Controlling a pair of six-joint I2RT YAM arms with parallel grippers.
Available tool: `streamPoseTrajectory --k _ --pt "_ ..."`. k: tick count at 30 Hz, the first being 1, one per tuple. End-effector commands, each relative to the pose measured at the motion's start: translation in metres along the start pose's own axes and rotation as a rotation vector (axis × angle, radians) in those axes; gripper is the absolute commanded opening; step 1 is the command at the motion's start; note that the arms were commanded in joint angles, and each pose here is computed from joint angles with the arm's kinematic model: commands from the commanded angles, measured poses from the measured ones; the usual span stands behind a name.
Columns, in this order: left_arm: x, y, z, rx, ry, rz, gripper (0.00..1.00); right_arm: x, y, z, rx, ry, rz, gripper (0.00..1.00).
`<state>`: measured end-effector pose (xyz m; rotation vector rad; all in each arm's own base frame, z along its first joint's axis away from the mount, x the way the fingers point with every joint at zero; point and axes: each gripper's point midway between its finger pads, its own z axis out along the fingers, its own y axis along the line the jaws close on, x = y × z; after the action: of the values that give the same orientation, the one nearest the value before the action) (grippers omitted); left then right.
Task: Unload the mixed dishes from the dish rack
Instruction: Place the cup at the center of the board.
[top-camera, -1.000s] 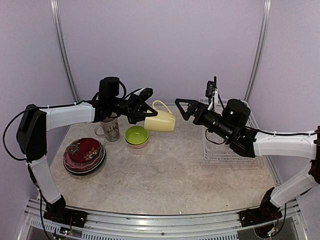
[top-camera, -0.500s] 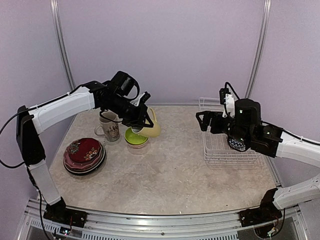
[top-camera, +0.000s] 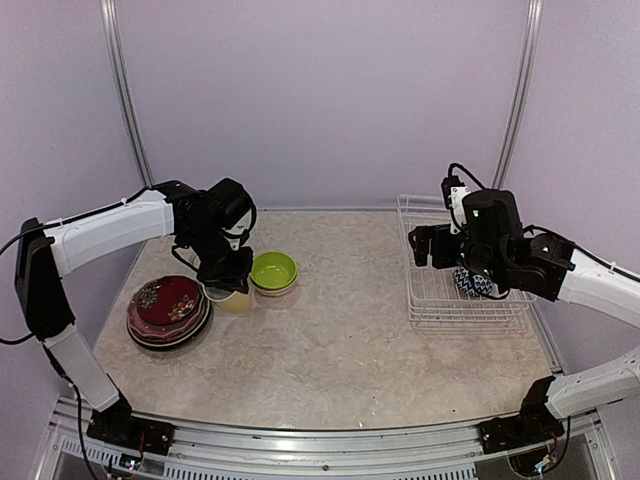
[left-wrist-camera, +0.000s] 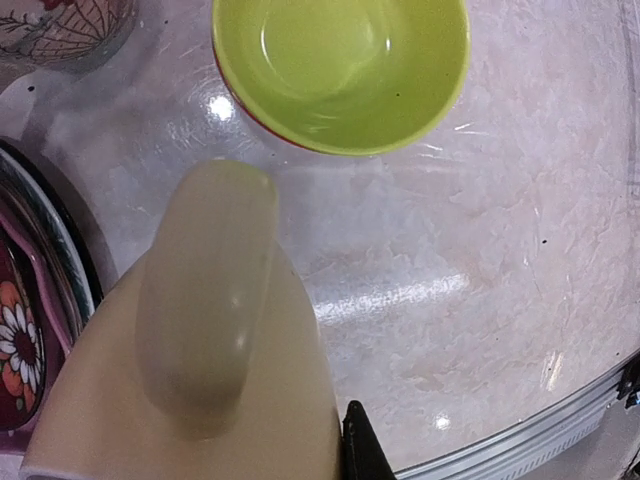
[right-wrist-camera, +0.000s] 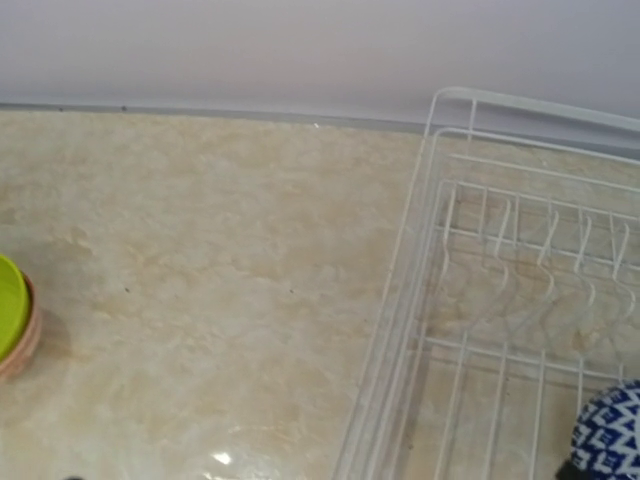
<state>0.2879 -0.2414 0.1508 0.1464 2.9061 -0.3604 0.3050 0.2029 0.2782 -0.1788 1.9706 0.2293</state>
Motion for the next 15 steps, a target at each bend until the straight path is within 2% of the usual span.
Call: streamPoseTrajectory --k 1,11,15 --pt "-0.010 0.019 -0.002 -0.055 -0.043 -0.060 0.00 0.006 -0.012 -0.005 0.037 0.005 -0.014 1.00" --pt "-0.015 0.032 0.045 -0.128 0.034 -0.078 0.04 0.010 -0.024 -0.011 0.090 0.023 -0.030 1.00" --pt "-0.012 0.035 0.054 -0.140 0.051 -0.083 0.12 0.010 -0.027 -0.014 0.094 0.017 -0.027 1.00"
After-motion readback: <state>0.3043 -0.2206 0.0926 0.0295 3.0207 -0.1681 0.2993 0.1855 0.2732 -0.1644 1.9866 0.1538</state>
